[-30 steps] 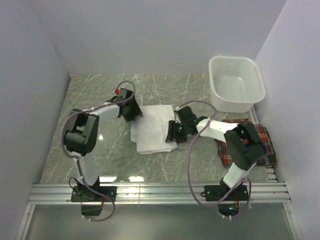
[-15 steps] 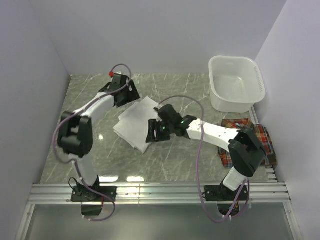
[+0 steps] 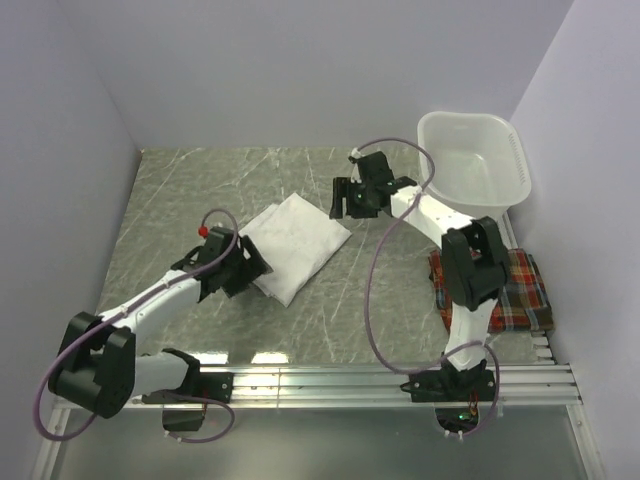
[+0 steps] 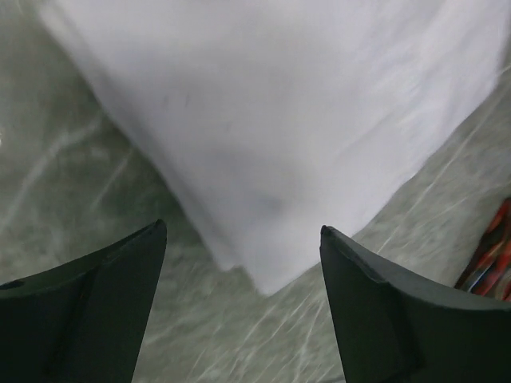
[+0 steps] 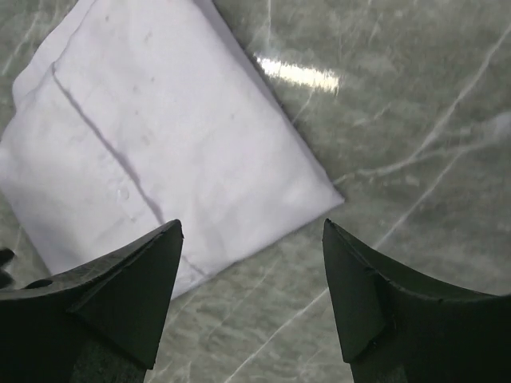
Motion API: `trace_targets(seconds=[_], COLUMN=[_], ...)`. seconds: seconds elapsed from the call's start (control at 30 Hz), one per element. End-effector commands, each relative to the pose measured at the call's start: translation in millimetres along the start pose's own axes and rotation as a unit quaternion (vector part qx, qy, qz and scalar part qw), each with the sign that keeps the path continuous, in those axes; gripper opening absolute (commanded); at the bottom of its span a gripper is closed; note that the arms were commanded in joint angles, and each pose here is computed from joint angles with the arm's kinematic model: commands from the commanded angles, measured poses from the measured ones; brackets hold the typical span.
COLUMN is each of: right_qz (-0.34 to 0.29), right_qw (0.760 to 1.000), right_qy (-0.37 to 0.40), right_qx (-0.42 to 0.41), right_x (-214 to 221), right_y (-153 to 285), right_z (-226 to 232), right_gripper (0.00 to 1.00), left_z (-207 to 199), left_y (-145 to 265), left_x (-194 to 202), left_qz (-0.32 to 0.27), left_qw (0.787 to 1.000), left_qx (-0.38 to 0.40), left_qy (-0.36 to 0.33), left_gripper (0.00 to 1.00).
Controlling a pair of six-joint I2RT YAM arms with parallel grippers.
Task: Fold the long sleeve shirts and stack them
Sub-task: Fold the shirt
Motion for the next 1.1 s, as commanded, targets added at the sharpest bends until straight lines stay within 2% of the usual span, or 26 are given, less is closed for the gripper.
trace_targets(seconds=[0.0,0.27,0.37,0.4,0.5,0.6,0.77,0.87,0.97,1.07], right_qz=[0.012,0.043,0.067,0.077,0.100,0.112,0.110,0.098,0.078,0.057], right_qw=[0.999,0.998,0.997,0.996,0.994,0.991,0.981,0.979,0.980,0.981], right_qy=[0.036,0.039,0.025,0.018,-0.008,-0.044,-0.132,-0.146,-0.141,-0.135], right_qx=[-0.006,-0.022,-0.033,-0.033,-0.039,-0.051,-0.087,-0.100,-0.119,-0.127], right_x=[-12,-4,13,23,46,68,95,111,109,102], right_y=[-18,-53,-64,-67,-67,-56,-30,-19,-7,5], right_z=[-8,-17,-20,-22,-23,-18,7,29,50,48], right_gripper=[0.78,0.76,0.74,0.73,0.71,0.68,0.64,0.63,0.64,0.64], left_z=[-7,7,14,12,15,22,34,29,13,-6], left_y=[-5,-25,-32,-36,-43,-47,-56,-61,-59,-45], left_x=[20,35,37,34,28,13,-28,-52,-71,-84], left_qz=[0.031,0.054,0.065,0.067,0.072,0.067,0.032,0.014,-0.013,-0.038], left_qw=[0.998,0.997,0.997,0.997,0.995,0.991,0.982,0.976,0.974,0.978], left_qx=[0.037,0.030,0.003,-0.008,-0.061,-0.104,-0.170,-0.204,-0.206,-0.178], left_qy=[0.026,0.046,0.033,0.026,-0.015,-0.042,-0.072,-0.080,-0.089,-0.101], left_gripper=[0.83,0.75,0.61,0.49,0.39,0.36,0.40,0.44,0.54,0.74])
Point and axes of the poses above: each gripper's point midway between its finger pads, its own y axis back along the fingers, its own z axis along the line the jaws close on, x = y × z, the point moved 8 cm from there along y, back along the fingers, and after that the axes turned 6 degrees about y, right-handed, at the moved point
